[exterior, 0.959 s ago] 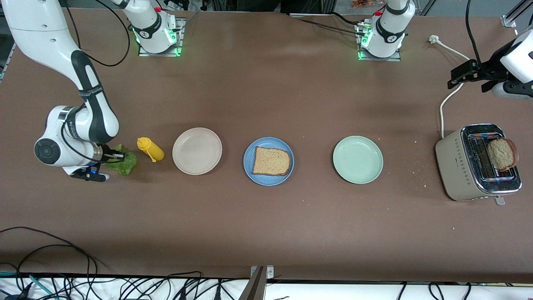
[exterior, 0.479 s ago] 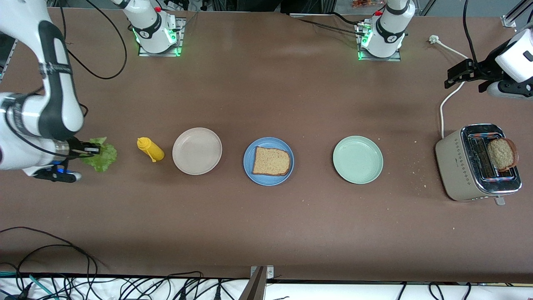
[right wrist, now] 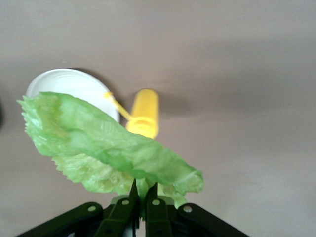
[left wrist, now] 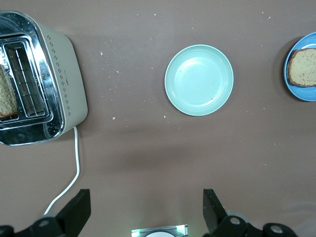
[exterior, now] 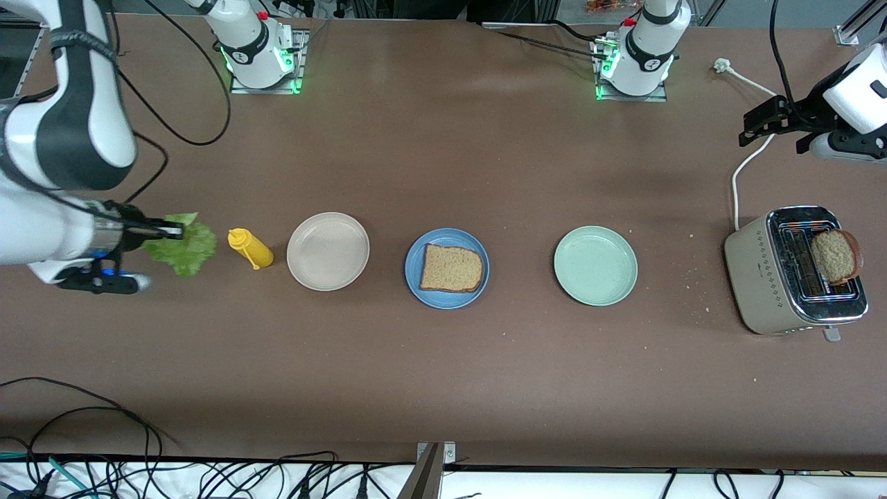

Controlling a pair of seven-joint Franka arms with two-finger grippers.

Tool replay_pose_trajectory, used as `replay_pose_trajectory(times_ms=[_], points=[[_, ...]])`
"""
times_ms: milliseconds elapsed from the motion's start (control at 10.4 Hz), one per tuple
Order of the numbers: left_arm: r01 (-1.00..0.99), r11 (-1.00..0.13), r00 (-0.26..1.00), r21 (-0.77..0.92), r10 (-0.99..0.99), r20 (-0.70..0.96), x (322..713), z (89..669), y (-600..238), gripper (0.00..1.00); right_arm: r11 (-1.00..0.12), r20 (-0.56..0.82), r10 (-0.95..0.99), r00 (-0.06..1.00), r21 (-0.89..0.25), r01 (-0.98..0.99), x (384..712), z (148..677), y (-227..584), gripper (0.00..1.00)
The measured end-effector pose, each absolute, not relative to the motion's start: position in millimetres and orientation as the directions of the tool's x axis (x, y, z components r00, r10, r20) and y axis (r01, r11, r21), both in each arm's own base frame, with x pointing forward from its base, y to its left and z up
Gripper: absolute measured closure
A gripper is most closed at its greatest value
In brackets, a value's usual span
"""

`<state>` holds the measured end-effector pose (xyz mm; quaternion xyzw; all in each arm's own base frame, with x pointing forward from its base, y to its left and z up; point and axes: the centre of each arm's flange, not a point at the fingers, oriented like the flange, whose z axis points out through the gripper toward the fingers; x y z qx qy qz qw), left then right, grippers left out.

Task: Make sandwich in blue plate with both arms
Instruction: 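Carry the lettuce leaf over the blue plate with the right gripper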

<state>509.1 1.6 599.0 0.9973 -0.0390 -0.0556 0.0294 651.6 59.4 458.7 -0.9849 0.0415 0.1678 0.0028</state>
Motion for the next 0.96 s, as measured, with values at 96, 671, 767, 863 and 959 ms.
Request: replay_pose_trajectory(times_ms=[96, 671, 767, 863, 959], points=[[-0.078, -0.995, 0.991, 0.063, -0.085, -0.108, 509, 599, 0, 0.0, -0.994, -0.33, -0.102, 0.939, 0.007, -0.106, 647, 462, 97, 0.94], [-0.081, -0.995, 0.992, 0.061, -0.087, -0.094, 510, 606, -2, 0.0, -0.942, -0.28, -0.282, 0.918, -0.101, -0.32, 630, 454, 271, 0.94], [-0.078, -0.995, 0.992, 0.061, -0.083, -0.092, 510, 607, 0, 0.0, -0.934, -0.267, -0.296, 0.917, -0.118, -0.336, 631, 442, 291, 0.94], [-0.075, -0.995, 0.993, 0.06, -0.08, -0.087, 511, 609, 2, 0.0, -0.929, -0.252, -0.299, 0.92, -0.142, -0.341, 633, 429, 308, 0.94], [-0.073, -0.996, 0.994, 0.06, -0.078, -0.08, 511, 612, 3, 0.0, -0.926, -0.236, -0.294, 0.926, -0.169, -0.337, 635, 414, 325, 0.94]])
